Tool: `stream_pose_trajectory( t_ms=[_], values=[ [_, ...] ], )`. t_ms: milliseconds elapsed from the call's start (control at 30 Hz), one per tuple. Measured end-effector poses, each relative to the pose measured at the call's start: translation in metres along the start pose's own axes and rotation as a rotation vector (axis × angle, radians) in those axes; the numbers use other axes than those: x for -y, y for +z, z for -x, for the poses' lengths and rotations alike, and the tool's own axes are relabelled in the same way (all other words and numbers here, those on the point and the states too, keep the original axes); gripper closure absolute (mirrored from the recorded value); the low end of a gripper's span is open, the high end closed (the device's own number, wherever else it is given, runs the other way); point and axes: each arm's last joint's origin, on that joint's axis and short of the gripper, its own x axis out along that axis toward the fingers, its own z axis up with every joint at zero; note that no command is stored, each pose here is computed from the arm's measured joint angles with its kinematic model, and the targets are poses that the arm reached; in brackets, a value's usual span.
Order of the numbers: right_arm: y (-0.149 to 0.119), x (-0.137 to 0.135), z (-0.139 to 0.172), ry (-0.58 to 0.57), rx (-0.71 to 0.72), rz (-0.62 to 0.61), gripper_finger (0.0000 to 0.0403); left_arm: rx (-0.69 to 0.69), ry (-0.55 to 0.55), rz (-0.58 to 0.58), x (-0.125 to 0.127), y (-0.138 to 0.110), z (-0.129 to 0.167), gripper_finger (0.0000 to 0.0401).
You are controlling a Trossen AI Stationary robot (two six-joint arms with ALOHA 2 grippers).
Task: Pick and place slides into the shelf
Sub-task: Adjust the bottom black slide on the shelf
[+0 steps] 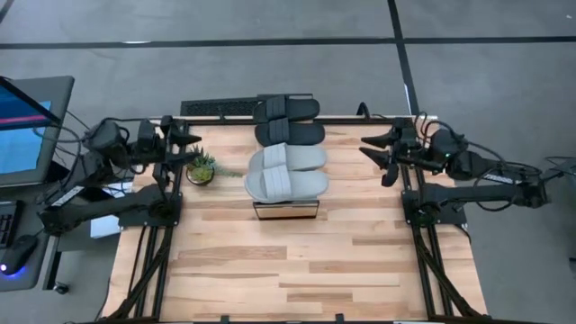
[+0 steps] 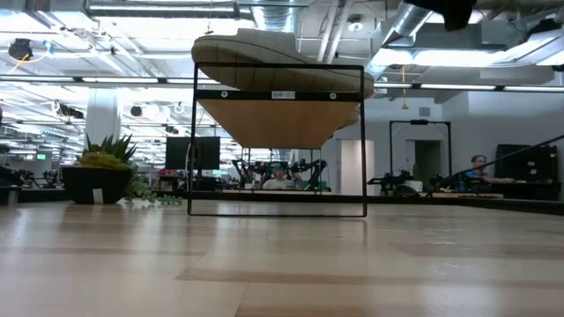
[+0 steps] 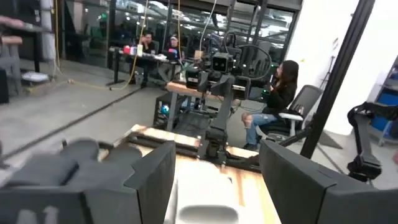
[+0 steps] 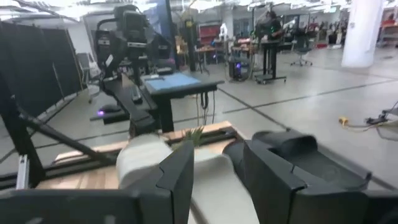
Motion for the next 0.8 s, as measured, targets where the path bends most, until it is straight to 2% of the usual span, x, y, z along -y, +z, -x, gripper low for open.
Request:
stream_pose_trajectory(
  t_ms=[100, 200, 400, 533, 800],
  values=[
    [-0.013, -0.001, -0.003, 0.005, -0.046, 0.001, 0.0276, 0.022, -0.017, 0.036, -0.002, -0.017, 0.002, 0.0182],
    [-0.025, 0.001, -0.011, -0.039, -0.085, 0.006, 0.0291, 0.054, -0.04, 0.066, -0.004, -0.035, 0.003, 0.0182],
    [-0.05, 0.01, -0.032, -0.112, -0.195, 0.037, 0.0391, 0.165, -0.089, 0.116, -0.009, -0.063, 0.004, 0.0182],
    [-0.056, 0.021, -0.049, -0.065, -0.199, 0.06, 0.04, 0.236, -0.117, 0.144, -0.012, -0.078, 0.003, 0.0182],
    [-0.072, 0.063, -0.073, -0.019, -0.236, 0.037, 0.0402, 0.224, -0.064, 0.189, -0.019, -0.097, -0.002, 0.0182]
  ],
)
